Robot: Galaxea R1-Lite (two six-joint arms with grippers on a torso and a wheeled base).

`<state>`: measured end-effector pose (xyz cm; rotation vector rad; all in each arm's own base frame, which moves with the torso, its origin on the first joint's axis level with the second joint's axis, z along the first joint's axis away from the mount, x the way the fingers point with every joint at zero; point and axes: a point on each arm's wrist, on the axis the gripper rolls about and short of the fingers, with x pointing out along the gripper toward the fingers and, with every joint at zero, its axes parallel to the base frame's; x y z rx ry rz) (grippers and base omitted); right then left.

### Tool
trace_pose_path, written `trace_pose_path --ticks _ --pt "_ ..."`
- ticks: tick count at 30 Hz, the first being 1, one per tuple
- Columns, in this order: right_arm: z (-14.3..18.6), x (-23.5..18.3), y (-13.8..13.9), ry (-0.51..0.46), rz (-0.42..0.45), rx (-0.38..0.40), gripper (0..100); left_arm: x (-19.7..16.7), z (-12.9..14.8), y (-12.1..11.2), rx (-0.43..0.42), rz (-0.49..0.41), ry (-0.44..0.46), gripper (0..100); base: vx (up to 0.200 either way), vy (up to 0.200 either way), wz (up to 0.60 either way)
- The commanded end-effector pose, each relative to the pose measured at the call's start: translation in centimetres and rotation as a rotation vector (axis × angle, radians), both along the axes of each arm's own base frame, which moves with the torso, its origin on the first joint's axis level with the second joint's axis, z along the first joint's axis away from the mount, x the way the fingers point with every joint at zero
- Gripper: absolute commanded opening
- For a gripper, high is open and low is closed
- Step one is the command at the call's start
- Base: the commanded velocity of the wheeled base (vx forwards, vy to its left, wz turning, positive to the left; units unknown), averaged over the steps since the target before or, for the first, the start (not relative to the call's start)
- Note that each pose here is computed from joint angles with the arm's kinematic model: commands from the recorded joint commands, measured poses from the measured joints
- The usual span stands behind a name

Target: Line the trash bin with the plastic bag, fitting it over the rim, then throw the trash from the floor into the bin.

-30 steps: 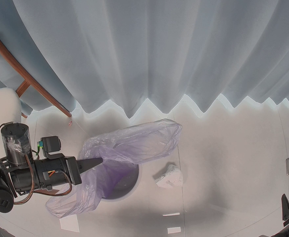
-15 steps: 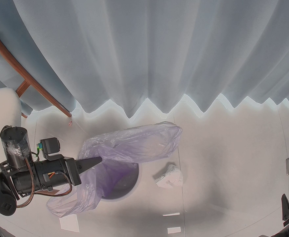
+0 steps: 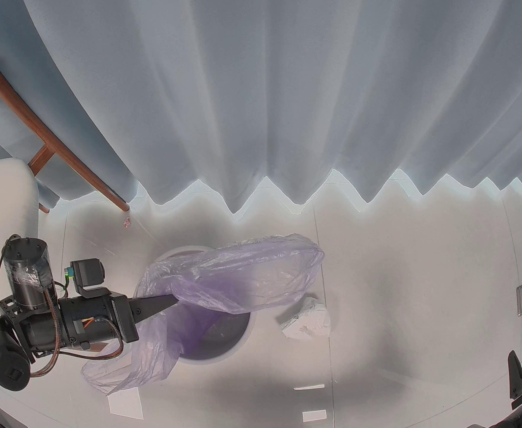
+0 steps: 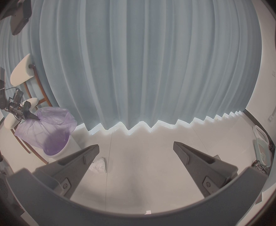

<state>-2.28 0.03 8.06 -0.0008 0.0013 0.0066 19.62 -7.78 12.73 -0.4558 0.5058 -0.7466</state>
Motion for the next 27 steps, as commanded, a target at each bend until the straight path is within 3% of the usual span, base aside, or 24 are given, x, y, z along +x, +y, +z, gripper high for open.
trace_pose_path --ticks 1,7,14,21,27 --pt "-0.5 0.0 0.0 0.0 0.001 -0.002 100 0.0 -0.5 0.4 0.013 -0.021 0.006 0 0.0 0.0 0.0" --pt "-0.5 0.0 0.0 -0.001 -0.002 -0.001 100 0.7 -1.6 1.3 0.094 -0.01 -0.04 0 0.0 0.0 0.0" --pt "-0.5 0.0 0.0 -0.003 -0.004 -0.001 100 -0.4 -2.2 1.8 0.127 -0.004 -0.037 0 0.0 0.0 0.0" --pt "-0.5 0.0 0.0 -0.003 -0.004 -0.002 100 1.4 -2.3 2.7 0.179 0.028 -0.085 0 0.0 0.0 0.0" --pt "-0.5 0.0 0.0 -0.003 0.001 -0.002 100 1.5 -3.6 1.4 0.247 -0.052 -0.107 0 0.0 0.0 0.0"
